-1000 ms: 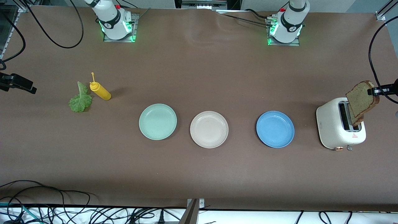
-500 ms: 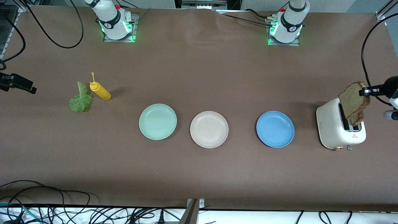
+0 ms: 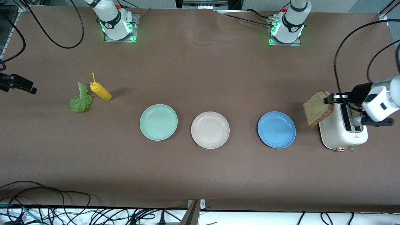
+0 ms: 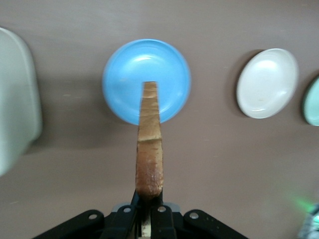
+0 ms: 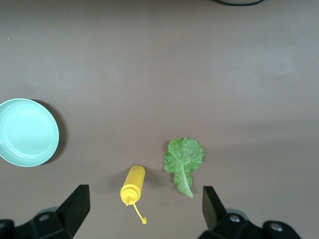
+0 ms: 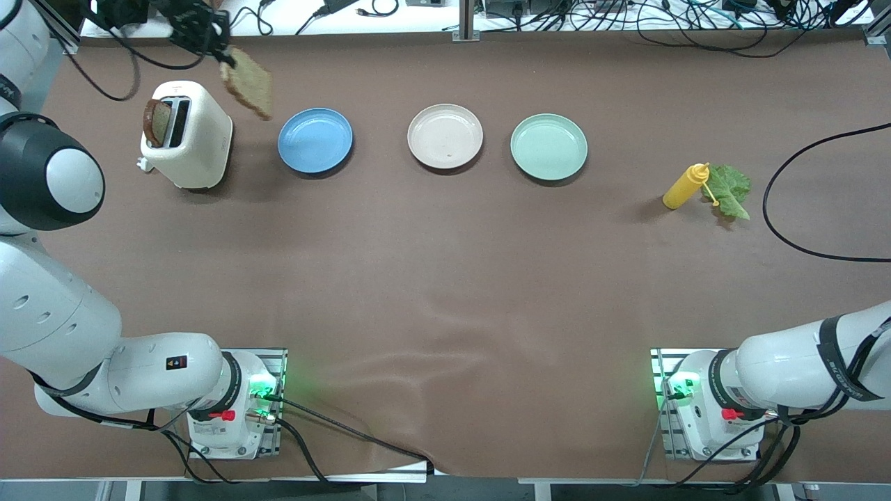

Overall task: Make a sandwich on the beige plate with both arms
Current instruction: 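Carry the bread slice with the left gripper onto the beige plate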

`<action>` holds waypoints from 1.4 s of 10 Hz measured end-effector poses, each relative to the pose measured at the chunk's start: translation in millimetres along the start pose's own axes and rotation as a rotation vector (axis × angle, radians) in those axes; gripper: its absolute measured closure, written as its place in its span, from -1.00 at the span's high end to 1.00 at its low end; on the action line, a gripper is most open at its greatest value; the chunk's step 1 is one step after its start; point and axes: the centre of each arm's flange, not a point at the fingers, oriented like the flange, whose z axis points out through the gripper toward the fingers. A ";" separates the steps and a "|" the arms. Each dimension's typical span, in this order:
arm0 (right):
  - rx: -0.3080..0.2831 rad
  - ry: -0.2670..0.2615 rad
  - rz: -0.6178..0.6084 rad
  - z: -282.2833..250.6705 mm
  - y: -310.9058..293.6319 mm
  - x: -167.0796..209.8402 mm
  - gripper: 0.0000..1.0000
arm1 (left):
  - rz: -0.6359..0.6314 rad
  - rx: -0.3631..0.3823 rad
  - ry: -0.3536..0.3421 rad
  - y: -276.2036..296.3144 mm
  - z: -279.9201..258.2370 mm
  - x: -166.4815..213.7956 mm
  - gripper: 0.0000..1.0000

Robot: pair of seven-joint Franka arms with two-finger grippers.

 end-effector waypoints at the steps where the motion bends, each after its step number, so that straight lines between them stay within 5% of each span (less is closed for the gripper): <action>1: 0.000 0.000 0.000 0.1 0.0 0.0 1.00 | -0.002 -0.075 0.004 9.0 16.1 5.0 -0.84; 9: 0.000 -0.001 0.001 0.2 0.3 0.0 1.00 | -0.026 -0.367 -0.003 150.4 172.1 43.3 -0.84; 14: 0.001 -0.001 0.001 0.2 0.3 0.0 1.00 | 0.063 -0.387 -0.019 207.8 277.8 46.5 -0.84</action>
